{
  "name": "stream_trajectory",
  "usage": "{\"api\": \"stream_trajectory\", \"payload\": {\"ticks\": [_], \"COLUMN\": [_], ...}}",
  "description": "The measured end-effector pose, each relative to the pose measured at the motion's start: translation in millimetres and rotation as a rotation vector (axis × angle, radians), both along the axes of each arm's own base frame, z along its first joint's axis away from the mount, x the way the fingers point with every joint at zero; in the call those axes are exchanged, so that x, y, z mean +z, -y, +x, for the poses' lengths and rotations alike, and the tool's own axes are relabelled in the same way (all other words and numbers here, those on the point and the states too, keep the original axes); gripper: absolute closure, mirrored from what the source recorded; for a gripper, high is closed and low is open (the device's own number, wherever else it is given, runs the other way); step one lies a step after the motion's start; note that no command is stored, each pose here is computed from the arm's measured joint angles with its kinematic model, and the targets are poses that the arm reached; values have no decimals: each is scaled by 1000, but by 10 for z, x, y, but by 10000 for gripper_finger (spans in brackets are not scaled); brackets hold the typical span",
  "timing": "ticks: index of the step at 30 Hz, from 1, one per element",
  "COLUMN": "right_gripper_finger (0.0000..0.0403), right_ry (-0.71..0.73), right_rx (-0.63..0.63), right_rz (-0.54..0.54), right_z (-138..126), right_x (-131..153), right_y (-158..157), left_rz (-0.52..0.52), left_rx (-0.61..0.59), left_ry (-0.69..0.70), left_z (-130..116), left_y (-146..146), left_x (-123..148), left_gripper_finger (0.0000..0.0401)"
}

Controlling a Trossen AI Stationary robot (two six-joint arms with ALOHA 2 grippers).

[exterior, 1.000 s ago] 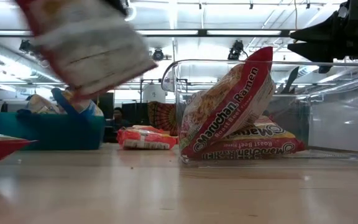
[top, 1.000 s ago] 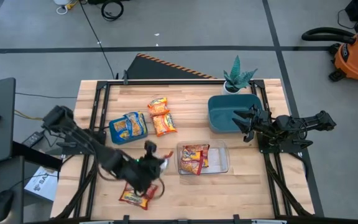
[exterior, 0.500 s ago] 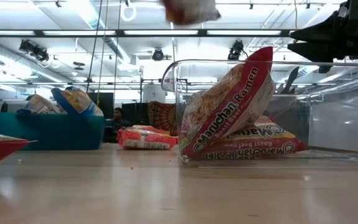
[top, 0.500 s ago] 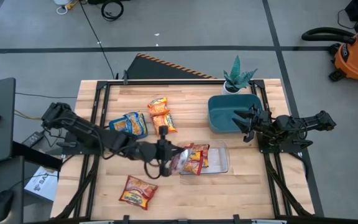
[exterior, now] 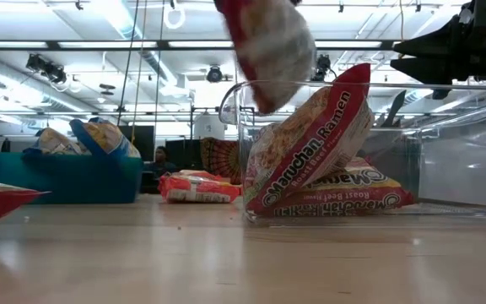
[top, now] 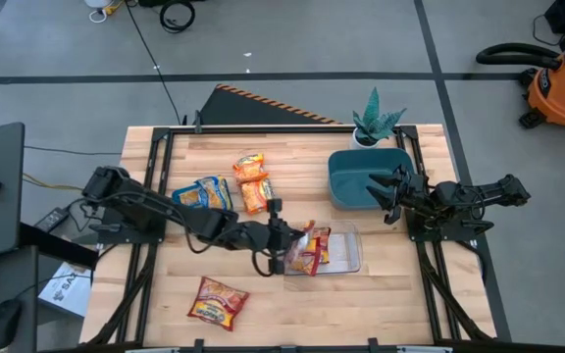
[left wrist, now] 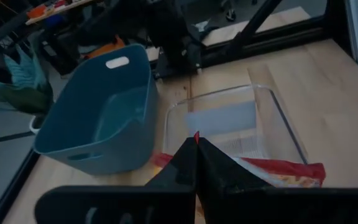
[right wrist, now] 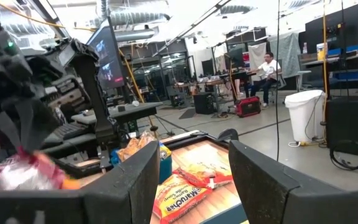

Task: Sort Maruchan noodles
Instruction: Put the red noodle pack into the transparent bin

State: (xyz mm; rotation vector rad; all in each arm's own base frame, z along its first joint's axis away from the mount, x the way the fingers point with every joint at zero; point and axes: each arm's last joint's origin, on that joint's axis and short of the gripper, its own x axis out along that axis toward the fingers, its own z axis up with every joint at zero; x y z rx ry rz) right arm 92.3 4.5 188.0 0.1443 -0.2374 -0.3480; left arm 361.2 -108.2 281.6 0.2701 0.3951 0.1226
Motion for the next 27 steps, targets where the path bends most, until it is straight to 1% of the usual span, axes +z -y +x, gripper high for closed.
{"api": "stream_trajectory", "payload": {"ticks": [3, 6, 10, 15, 23, 27], "right_gripper_finger": [204, 204, 204, 204, 204, 204], "right_ry": [0, 1, 0, 0, 1, 1], "right_rx": [-1, 0, 0, 0, 0, -4], "right_rz": [0, 0, 0, 0, 0, 1], "right_z": [0, 0, 0, 0, 0, -1], "right_x": [-1, 1, -1, 0, 1, 1], "right_y": [0, 0, 0, 0, 0, 1], "left_rz": [6, 2, -5, -27, -44, -90], "left_rx": [-1, -28, -59, -124, -119, -67], "left_ry": [-20, -48, -71, -63, -46, -22], "left_z": [61, 101, 144, 197, 310, 368], "left_y": [21, 46, 68, 104, 87, 15], "left_x": [-111, -208, -301, -363, -507, -548], "left_gripper_finger": [394, 394, 394, 394, 394, 392]}}
